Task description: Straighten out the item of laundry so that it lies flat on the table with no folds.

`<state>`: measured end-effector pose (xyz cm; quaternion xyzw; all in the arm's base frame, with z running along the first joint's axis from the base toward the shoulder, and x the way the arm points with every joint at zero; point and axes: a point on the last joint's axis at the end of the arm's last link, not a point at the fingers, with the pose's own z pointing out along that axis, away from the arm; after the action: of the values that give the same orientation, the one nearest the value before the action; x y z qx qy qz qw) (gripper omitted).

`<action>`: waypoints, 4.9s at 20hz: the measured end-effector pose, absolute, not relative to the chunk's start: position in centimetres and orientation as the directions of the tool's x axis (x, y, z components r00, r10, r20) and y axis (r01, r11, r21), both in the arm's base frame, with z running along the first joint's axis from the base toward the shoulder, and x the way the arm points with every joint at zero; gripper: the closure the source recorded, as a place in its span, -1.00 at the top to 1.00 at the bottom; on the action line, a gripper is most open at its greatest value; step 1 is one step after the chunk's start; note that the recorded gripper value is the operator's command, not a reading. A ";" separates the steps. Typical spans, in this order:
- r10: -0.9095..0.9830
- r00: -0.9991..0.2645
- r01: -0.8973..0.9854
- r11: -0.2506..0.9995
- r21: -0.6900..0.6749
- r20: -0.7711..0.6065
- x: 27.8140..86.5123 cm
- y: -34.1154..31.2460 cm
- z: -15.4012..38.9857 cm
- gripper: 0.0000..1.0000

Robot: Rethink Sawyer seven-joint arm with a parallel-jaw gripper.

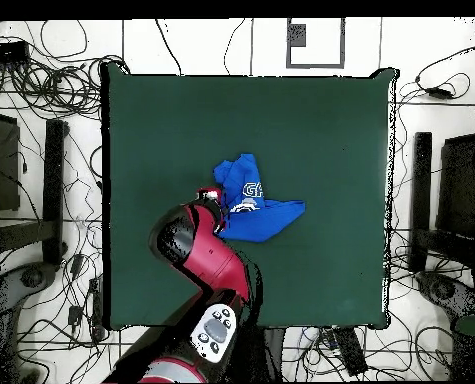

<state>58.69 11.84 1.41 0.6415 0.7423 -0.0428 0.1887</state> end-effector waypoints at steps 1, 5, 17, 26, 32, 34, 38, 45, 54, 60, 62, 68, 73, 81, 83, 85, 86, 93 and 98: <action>0.936 -0.106 0.968 0.174 0.179 -0.335 58.7 11.8 1.4 1.00; 0.936 -0.106 0.968 0.174 0.179 -0.335 58.7 11.9 1.4 1.00; 0.925 -0.165 0.956 0.235 0.174 -0.343 58.1 15.1 0.7 1.00; 0.922 -0.179 0.953 0.249 0.173 -0.344 58.0 15.9 0.5 1.00; 0.923 -0.172 0.955 0.242 0.173 -0.344 58.1 15.4 0.5 1.00; 0.924 -0.169 0.955 0.240 0.173 -0.344 58.2 15.3 0.5 1.00; 0.924 -0.167 0.956 0.237 0.173 -0.343 58.2 15.1 0.5 1.00; 0.925 -0.161 0.957 0.232 0.176 -0.344 58.3 14.8 0.3 1.00; 0.927 -0.153 0.959 0.223 0.174 -0.344 58.4 14.2 0.2 1.00; 0.926 -0.151 0.963 0.217 0.162 -0.346 58.1 13.7 -0.4 1.00; 0.925 -0.153 0.965 0.216 0.151 -0.347 57.8 13.5 -1.0 1.00; 0.926 -0.157 0.969 0.211 0.126 -0.344 57.1 13.2 -2.5 1.00; 0.925 -0.163 0.970 0.213 0.113 -0.344 56.6 13.3 -3.2 1.00; 0.909 -0.205 0.964 0.252 0.086 -0.362 55.2 15.7 -3.2 1.00; 0.908 -0.213 0.963 0.258 0.081 -0.360 54.9 16.3 -3.0 1.00; 0.908 -0.226 0.962 0.266 0.069 -0.352 54.6 17.2 -2.8 1.00; 0.909 -0.228 0.962 0.267 0.065 -0.350 54.5 17.4 -2.7 1.00; 0.911 -0.232 0.963 0.264 0.050 -0.340 54.2 17.5 -2.6 1.00; 0.913 -0.228 0.964 0.259 0.050 -0.340 54.3 17.3 -2.6 1.00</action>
<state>54.33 17.26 -2.55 0.6026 0.7788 -0.0854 0.1520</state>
